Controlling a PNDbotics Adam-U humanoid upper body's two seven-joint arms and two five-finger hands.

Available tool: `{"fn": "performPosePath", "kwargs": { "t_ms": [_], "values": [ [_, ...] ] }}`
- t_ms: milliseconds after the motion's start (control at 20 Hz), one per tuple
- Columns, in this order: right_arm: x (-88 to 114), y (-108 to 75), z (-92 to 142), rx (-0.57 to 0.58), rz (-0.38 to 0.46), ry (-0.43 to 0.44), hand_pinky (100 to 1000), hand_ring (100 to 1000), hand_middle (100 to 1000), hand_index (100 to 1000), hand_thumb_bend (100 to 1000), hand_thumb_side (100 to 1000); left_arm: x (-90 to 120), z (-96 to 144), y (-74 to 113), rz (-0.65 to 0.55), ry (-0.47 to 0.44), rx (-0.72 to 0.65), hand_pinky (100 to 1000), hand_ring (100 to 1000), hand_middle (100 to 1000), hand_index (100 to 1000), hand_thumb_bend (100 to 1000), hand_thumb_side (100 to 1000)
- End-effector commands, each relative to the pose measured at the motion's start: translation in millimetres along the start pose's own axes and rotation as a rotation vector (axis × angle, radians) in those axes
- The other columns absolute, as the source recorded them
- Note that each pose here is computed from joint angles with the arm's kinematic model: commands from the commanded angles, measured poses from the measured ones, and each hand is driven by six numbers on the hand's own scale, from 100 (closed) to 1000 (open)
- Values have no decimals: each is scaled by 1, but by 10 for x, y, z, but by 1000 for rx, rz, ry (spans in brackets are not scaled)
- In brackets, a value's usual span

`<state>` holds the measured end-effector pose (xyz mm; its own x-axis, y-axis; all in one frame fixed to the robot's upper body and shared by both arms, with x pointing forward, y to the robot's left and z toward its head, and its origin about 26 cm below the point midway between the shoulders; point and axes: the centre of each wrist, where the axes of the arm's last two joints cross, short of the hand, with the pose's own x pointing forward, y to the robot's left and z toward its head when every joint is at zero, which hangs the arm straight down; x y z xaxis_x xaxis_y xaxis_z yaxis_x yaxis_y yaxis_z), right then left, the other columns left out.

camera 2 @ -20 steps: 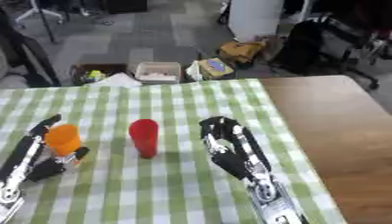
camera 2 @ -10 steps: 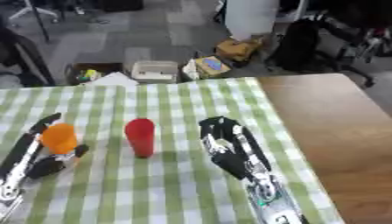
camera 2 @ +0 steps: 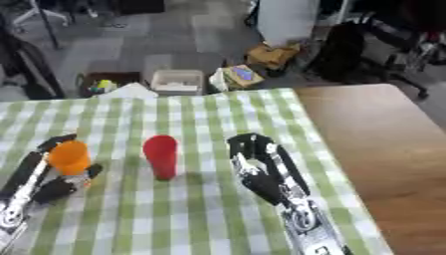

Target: Pour the contents of one cup into another cup.

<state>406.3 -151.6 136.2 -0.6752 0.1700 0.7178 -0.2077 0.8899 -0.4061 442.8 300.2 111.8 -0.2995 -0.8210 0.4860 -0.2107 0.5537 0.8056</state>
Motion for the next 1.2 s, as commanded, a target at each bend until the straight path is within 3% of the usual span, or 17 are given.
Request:
{"fn": "performPosePath", "kwargs": {
  "t_ms": [50,250,350,400,500,700,1200],
  "values": [
    [57,-26,-56,0,4,-27,582,452,337,695,100,621,-9,-12,35,-4,-7,1,584,582,700,862,536,658],
    [60,-28,-62,-1,5,-29,582,452,337,695,100,620,-8,-7,22,33,-16,14,527,485,566,807,356,571],
    [61,-28,-64,-1,5,-29,582,452,337,695,100,620,-5,-9,28,50,-20,25,517,470,545,792,303,543],
    [61,-28,-64,-1,5,-29,582,452,337,695,100,620,-3,-10,31,57,-23,32,504,456,512,769,189,495],
    [62,-29,-66,0,5,-30,582,453,337,695,100,620,0,-9,36,71,-26,45,496,444,486,743,100,454],
    [61,-31,-67,0,6,-30,583,453,336,695,100,620,8,-2,44,98,-38,71,482,427,465,708,100,410],
    [47,-62,-84,-5,21,-28,585,453,335,694,100,609,166,7,206,208,-112,157,462,414,446,695,100,417]
  ]
}}
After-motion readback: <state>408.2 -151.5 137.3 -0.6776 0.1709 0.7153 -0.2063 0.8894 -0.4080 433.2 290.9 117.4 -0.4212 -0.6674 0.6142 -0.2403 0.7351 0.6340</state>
